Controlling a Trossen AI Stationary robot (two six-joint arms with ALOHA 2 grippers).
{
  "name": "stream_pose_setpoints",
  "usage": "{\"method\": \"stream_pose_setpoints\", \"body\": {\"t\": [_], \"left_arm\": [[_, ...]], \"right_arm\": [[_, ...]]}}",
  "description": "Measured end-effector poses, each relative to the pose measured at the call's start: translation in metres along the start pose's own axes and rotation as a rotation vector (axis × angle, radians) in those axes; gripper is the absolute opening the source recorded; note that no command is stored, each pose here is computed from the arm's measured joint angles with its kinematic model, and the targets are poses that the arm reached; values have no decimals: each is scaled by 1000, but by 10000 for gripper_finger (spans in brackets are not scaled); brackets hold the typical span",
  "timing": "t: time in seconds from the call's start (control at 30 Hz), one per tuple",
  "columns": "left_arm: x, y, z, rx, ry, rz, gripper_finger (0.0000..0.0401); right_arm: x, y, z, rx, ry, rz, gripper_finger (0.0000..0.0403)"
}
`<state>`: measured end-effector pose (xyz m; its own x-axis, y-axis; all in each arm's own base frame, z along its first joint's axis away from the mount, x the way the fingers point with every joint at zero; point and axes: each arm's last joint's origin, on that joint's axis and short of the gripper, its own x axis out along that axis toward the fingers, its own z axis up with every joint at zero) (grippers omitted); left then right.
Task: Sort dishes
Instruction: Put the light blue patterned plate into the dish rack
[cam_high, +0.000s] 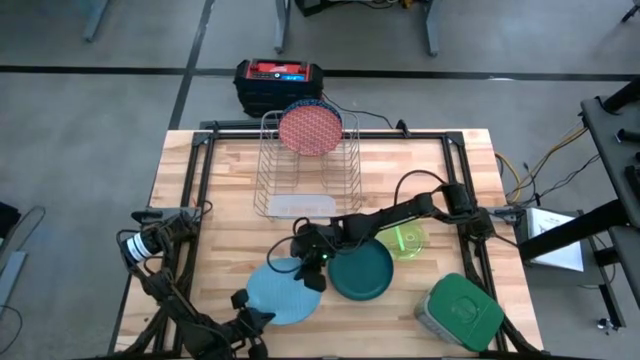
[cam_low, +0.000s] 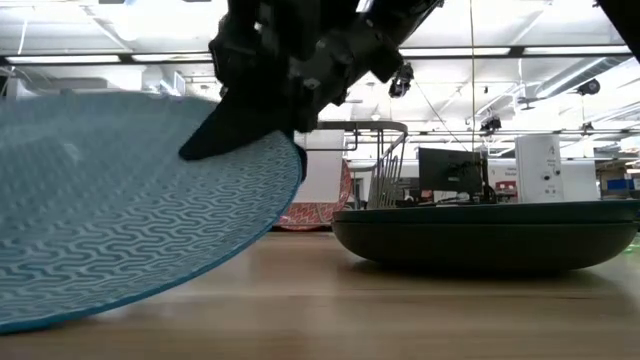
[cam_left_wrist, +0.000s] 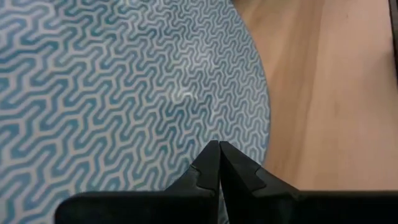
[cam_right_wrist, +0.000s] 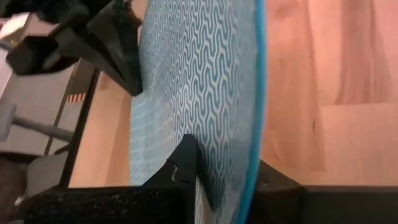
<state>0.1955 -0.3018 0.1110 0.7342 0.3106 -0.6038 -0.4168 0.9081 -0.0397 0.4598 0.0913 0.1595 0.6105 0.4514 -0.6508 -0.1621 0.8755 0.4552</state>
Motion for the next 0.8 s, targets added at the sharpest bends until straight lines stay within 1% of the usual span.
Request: {"method": "stream_pose_setpoints", "body": {"t": [0.13, 0.23, 0.43, 0.6, 0.7, 0.8], "left_arm": [[-20, -15, 21, 82, -24, 14, 0], [-43, -23, 42, 150, -79, 44, 0], [-94, -26, 80, 329, -235, 102, 0], [-128, -24, 106, 470, -386, 123, 0], [-139, -27, 119, 618, -466, 141, 0], [-149, -29, 131, 679, -516, 158, 0]], "right_arm": [[-15, 10, 6, -63, -1, 14, 13], [-28, 16, 10, -96, -8, -19, 13], [-57, 25, 21, -187, -64, -163, 13], [-78, 37, 27, -259, -76, -150, 13], [-95, 46, 29, -353, -81, -145, 12], [-114, 57, 30, -434, -106, -139, 12]]}}
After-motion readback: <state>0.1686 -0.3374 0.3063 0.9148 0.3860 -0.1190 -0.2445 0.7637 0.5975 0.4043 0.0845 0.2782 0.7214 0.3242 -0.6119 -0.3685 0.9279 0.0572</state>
